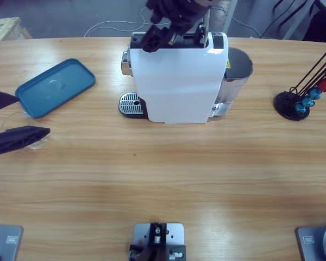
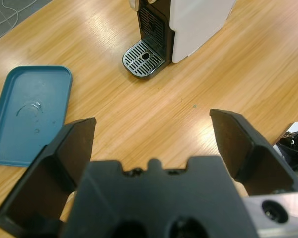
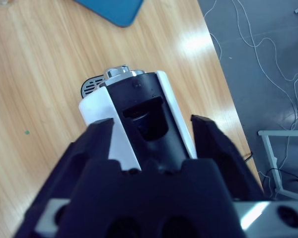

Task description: Pour coffee

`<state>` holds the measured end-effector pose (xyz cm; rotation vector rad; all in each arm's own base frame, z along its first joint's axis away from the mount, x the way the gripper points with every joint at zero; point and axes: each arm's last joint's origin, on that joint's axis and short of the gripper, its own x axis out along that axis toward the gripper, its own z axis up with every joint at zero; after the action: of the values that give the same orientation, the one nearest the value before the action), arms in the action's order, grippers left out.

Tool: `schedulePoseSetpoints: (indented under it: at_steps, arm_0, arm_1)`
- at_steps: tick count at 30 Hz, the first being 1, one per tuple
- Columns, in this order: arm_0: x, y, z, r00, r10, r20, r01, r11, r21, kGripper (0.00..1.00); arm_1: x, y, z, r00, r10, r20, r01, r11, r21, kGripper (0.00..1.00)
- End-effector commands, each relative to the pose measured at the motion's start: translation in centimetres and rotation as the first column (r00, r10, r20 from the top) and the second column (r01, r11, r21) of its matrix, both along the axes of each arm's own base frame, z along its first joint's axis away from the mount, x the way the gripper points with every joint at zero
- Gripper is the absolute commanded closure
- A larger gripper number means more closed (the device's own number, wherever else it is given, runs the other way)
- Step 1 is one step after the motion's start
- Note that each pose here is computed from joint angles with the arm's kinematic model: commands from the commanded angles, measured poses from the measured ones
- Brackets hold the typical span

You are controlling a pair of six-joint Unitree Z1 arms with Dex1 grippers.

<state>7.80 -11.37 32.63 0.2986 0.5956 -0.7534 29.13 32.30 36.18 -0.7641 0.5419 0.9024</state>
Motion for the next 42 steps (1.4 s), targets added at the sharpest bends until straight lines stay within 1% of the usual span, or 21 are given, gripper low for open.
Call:
schedulePoseSetpoints:
  at_steps: [1, 2, 4, 5, 6, 7, 8, 10, 12, 14, 17, 18, 20, 22, 24, 27, 31, 33, 39, 40, 42]
  arm_0:
    - [-0.2, 0.0, -1.0, 1.0, -0.008, -0.023, 0.008, 1.0, 0.008, 0.004]
    - [-0.2, 0.0, -0.8, 1.0, -0.008, -0.022, 0.008, 1.0, 0.005, 0.004]
    - [-0.1, -0.1, -0.5, 1.0, -0.008, -0.018, 0.008, 1.0, -0.004, 0.004]
    - [-0.1, -0.1, -0.4, 1.0, -0.007, -0.017, 0.007, 1.0, -0.008, 0.004]
    - [-0.1, -0.2, -0.3, 1.0, -0.005, -0.02, 0.005, 1.0, -0.013, 0.004]
    - [-0.1, -0.1, -0.2, 1.0, -0.006, -0.02, 0.006, 1.0, -0.019, 0.004]
    - [-0.2, -0.1, -0.1, 1.0, -0.007, -0.02, 0.007, 1.0, -0.026, 0.004]
    - [-0.2, 0.0, 0.1, 1.0, -0.006, -0.018, 0.005, 0.999, -0.036, 0.005]
    - [-0.2, 0.0, 0.3, 1.0, -0.006, -0.014, 0.006, 0.999, -0.043, 0.004]
    - [-0.2, -0.1, 0.5, 1.0, -0.006, -0.012, 0.006, 0.999, -0.047, 0.008]
    - [-0.2, -0.1, 0.4, 1.0, -0.002, -0.017, 0.001, 0.999, -0.045, 0.009]
    - [-0.2, -0.1, 0.4, 1.0, 0.0, -0.021, -0.001, 0.999, -0.045, 0.009]
    - [-0.1, -0.2, 0.3, 1.0, 0.003, -0.026, -0.005, 0.999, -0.046, 0.009]
    - [-0.2, -0.1, 0.5, 1.0, 0.004, -0.024, -0.006, 0.998, -0.056, 0.009]
    - [-0.3, 0.1, 0.4, 1.0, 0.006, -0.024, -0.007, 0.999, -0.054, 0.009]
    - [-0.4, 0.3, 0.1, 0.999, 0.008, -0.039, -0.01, 0.999, -0.031, 0.009]
    - [-0.3, 0.1, 0.5, 0.999, 0.011, -0.032, -0.012, 0.999, -0.04, 0.009]
    - [-0.3, 0.1, 0.7, 1.0, 0.013, -0.025, -0.014, 0.999, -0.047, 0.009]
    - [-0.5, 0.6, 1.2, 1.0, 0.011, -0.01, -0.011, 0.997, -0.072, 0.009]
    - [-0.6, 0.7, 1.3, 1.0, 0.01, -0.007, -0.011, 0.997, -0.078, 0.009]
    - [-0.8, 1.0, 1.5, 1.0, 0.012, 0.0, -0.012, 0.996, -0.089, 0.009]
  arm_1:
    - [-8.2, -2.7, 7.5, 0.988, -0.105, -0.115, 0.131, 0.96, 0.246, 1.0]
    - [-9.4, -3.0, 7.3, 0.975, -0.154, -0.162, 0.193, 0.945, 0.265, 1.0]
    - [-11.2, -4.2, 5.7, 0.915, -0.289, -0.282, 0.361, 0.897, 0.255, 1.0]
    - [-11.9, -5.4, 5.0, 0.863, -0.366, -0.348, 0.462, 0.851, 0.252, 1.0]
    - [-12.5, -6.9, 4.7, 0.797, -0.451, -0.402, 0.572, 0.776, 0.266, 1.0]
    - [-13.1, -8.5, 4.6, 0.737, -0.525, -0.425, 0.66, 0.695, 0.285, 1.0]
    - [-13.5, -9.7, 4.6, 0.698, -0.578, -0.423, 0.71, 0.635, 0.305, 1.0]
    - [-13.2, -11.8, 5.0, 0.649, -0.651, -0.394, 0.76, 0.561, 0.327, 1.0]
    - [-11.9, -13.1, 5.3, 0.602, -0.695, -0.393, 0.798, 0.501, 0.336, 1.0]
    - [-10.2, -13.8, 5.6, 0.561, -0.719, -0.41, 0.822, 0.424, 0.38, 1.0]
    - [-6.9, -12.8, 5.2, 0.557, -0.687, -0.467, 0.816, 0.348, 0.461, 1.0]
    - [-5.3, -12.0, 4.0, 0.537, -0.659, -0.527, 0.83, 0.302, 0.468, 1.0]
    - [-3.3, -10.5, 2.1, 0.503, -0.623, -0.599, 0.856, 0.261, 0.447, 1.0]
    - [-2.1, -9.2, 1.2, 0.498, -0.59, -0.635, 0.861, 0.255, 0.439, 1.0]
    - [-1.7, -8.4, 1.1, 0.512, -0.544, -0.665, 0.856, 0.258, 0.449, 1.0]
    - [-1.9, -7.2, 2.0, 0.585, -0.405, -0.703, 0.811, 0.3, 0.502, 1.0]
    - [-2.0, -6.0, 2.4, 0.633, -0.317, -0.706, 0.772, 0.325, 0.546, 1.0]
    - [-1.7, -5.4, 1.7, 0.63, -0.315, -0.71, 0.773, 0.344, 0.533, 1.0]
    - [-1.1, -2.8, -2.0, 0.622, -0.316, -0.716, 0.764, 0.447, 0.466, 1.0]
    - [-1.1, -2.7, -2.3, 0.623, -0.323, -0.712, 0.762, 0.455, 0.461, 1.0]
    - [-1.3, -3.0, -1.7, 0.647, -0.321, -0.691, 0.744, 0.465, 0.48, 1.0]
